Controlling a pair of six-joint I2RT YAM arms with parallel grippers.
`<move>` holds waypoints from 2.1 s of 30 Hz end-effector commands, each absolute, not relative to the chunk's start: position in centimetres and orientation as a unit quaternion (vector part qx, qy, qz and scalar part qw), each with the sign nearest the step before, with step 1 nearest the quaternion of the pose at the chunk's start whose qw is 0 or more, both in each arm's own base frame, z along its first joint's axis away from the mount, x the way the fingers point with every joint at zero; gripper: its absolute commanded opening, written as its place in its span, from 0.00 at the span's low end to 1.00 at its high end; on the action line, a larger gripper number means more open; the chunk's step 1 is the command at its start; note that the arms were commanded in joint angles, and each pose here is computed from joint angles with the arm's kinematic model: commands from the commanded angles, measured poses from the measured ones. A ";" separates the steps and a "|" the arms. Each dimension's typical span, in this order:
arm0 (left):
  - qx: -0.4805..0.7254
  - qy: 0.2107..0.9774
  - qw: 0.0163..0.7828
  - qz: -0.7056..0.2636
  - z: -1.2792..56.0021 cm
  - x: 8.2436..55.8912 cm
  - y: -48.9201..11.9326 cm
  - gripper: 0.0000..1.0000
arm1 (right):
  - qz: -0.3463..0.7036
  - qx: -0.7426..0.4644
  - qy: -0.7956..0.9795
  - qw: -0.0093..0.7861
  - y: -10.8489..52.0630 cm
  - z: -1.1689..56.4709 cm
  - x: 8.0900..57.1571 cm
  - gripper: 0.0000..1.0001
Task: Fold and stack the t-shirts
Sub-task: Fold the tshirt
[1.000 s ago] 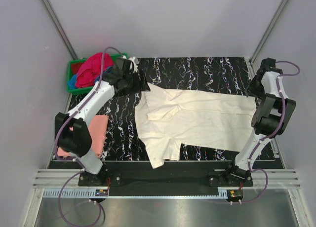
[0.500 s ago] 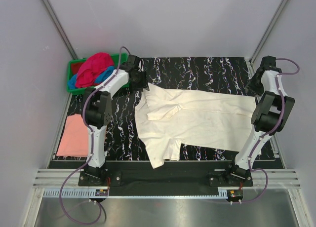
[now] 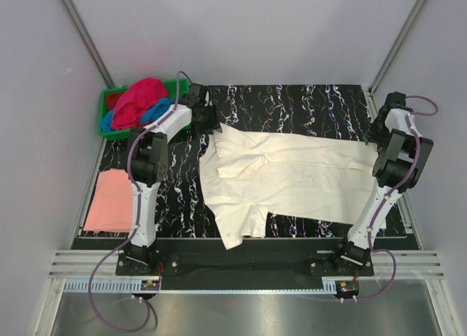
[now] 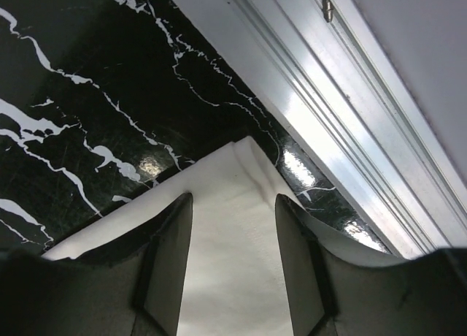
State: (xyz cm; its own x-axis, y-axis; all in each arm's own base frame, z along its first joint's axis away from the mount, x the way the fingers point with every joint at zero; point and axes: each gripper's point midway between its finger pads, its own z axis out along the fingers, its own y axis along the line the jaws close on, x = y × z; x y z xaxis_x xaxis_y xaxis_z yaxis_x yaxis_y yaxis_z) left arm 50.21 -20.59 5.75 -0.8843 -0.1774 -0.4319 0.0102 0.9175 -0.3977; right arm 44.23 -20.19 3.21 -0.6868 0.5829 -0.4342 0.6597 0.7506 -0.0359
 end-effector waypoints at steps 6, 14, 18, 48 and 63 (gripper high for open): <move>-0.045 0.938 0.262 -0.220 6.4 52.3 -21.4 0.46 | -0.113 0.341 0.905 0.227 -22.3 4.3 44.7 0.56; -0.064 0.932 0.281 -0.221 7.6 53.1 -21.0 0.45 | -0.110 0.329 0.908 0.234 -22.6 4.7 45.1 0.59; -0.078 0.925 0.297 -0.223 8.5 54.0 -20.8 0.46 | -0.110 0.326 0.908 0.238 -22.8 5.1 45.4 0.61; -0.118 0.909 0.294 -0.270 6.9 56.9 -21.3 0.30 | -0.084 0.321 0.913 0.236 -22.9 3.7 46.4 0.33; -0.132 0.907 0.318 -0.244 8.0 56.8 -19.6 0.00 | -0.124 0.342 0.901 0.238 -24.6 4.6 46.1 0.00</move>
State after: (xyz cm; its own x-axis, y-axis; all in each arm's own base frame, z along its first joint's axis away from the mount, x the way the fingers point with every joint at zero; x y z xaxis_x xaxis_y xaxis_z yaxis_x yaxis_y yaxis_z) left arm 55.81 -20.44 5.00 -0.8165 -0.3717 -0.4418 -0.1024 0.8463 -0.5228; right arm 45.66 -22.41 2.53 -0.6958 0.5606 -0.4489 0.6332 0.7738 -0.0152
